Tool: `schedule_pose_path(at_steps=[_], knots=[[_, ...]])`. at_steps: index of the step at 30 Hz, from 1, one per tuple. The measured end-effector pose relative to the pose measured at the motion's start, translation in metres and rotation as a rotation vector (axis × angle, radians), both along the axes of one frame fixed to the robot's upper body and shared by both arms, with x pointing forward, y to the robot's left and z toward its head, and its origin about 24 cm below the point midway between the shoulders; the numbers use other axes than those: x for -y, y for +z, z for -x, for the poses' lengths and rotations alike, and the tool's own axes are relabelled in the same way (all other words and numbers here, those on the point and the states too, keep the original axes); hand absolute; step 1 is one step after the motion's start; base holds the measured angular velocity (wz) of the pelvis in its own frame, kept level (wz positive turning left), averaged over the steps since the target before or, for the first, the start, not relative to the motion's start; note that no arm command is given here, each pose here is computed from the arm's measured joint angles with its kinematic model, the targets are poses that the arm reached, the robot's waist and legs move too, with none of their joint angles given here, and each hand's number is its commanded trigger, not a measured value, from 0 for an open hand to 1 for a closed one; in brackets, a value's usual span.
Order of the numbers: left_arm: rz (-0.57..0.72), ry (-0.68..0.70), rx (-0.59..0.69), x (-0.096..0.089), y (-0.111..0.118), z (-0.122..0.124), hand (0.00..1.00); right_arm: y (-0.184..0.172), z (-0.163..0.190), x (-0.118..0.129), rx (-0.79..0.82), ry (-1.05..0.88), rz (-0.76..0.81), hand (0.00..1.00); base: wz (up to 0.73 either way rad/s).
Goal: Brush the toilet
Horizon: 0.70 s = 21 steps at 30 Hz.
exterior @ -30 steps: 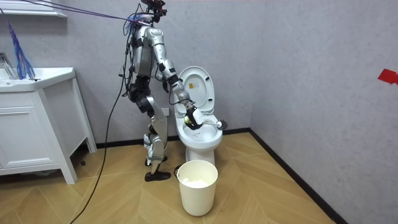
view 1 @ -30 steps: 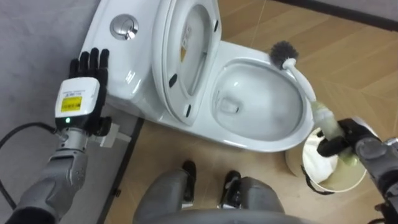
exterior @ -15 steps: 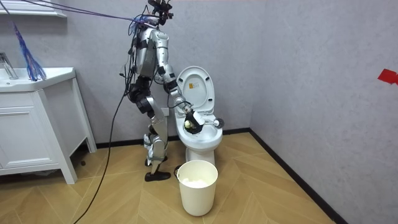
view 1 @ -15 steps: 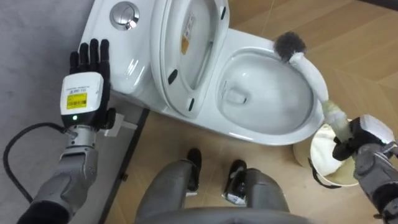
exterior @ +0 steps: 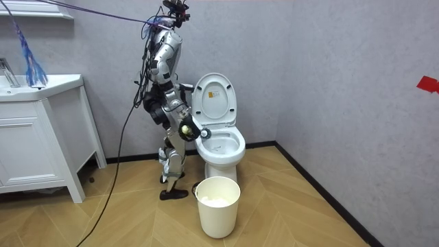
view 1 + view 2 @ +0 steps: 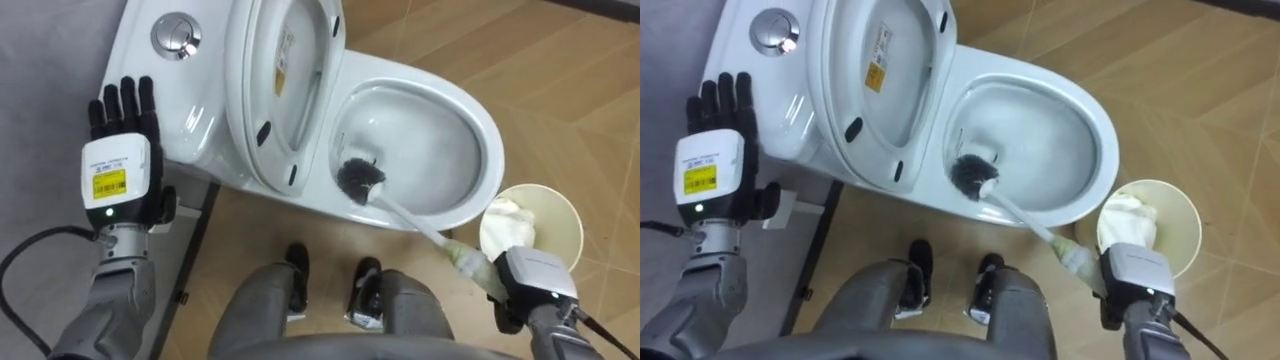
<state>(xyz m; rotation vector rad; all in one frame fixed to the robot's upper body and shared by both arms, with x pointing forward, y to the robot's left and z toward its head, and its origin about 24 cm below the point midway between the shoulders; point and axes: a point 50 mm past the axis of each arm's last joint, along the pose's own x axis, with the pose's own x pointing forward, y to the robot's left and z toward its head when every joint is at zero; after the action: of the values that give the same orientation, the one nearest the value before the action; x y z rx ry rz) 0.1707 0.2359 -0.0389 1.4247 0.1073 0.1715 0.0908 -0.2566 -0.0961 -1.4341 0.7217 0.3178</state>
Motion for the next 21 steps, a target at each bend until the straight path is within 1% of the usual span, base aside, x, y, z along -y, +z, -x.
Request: schedule_pose_path(at_steps=[7,10,13,15,16,18,19,21], knots=[[-0.003,0.004,-0.005,-0.001,-0.001,0.0,0.0,0.001,-0.003,0.009,-0.046,-0.005,0.029,1.0,0.0],[0.024,0.0,0.008,0.001,0.001,-0.007,0.0,0.0,-0.021,0.019,-0.055,0.015,0.063,1.0,0.14],[0.043,-0.046,0.037,0.007,0.005,-0.024,0.0,0.003,-0.056,0.033,-0.056,0.028,0.106,1.0,0.18],[0.062,-0.095,0.072,0.012,0.014,-0.042,0.0,0.011,-0.087,0.046,-0.074,0.065,0.177,1.0,0.17],[0.065,-0.116,0.082,0.015,0.017,-0.047,0.0,0.016,-0.095,0.049,-0.07,0.08,0.199,1.0,0.23],[0.06,-0.186,0.14,0.02,0.032,-0.067,0.0,0.035,-0.127,0.059,-0.032,0.114,0.268,1.0,0.22],[0.058,-0.206,0.16,0.022,0.038,-0.072,0.0,0.04,-0.135,0.06,-0.018,0.12,0.282,1.0,0.21],[0.06,-0.285,0.216,0.034,0.052,-0.089,0.0,0.058,-0.159,0.065,0.017,0.118,0.31,1.0,0.27]])
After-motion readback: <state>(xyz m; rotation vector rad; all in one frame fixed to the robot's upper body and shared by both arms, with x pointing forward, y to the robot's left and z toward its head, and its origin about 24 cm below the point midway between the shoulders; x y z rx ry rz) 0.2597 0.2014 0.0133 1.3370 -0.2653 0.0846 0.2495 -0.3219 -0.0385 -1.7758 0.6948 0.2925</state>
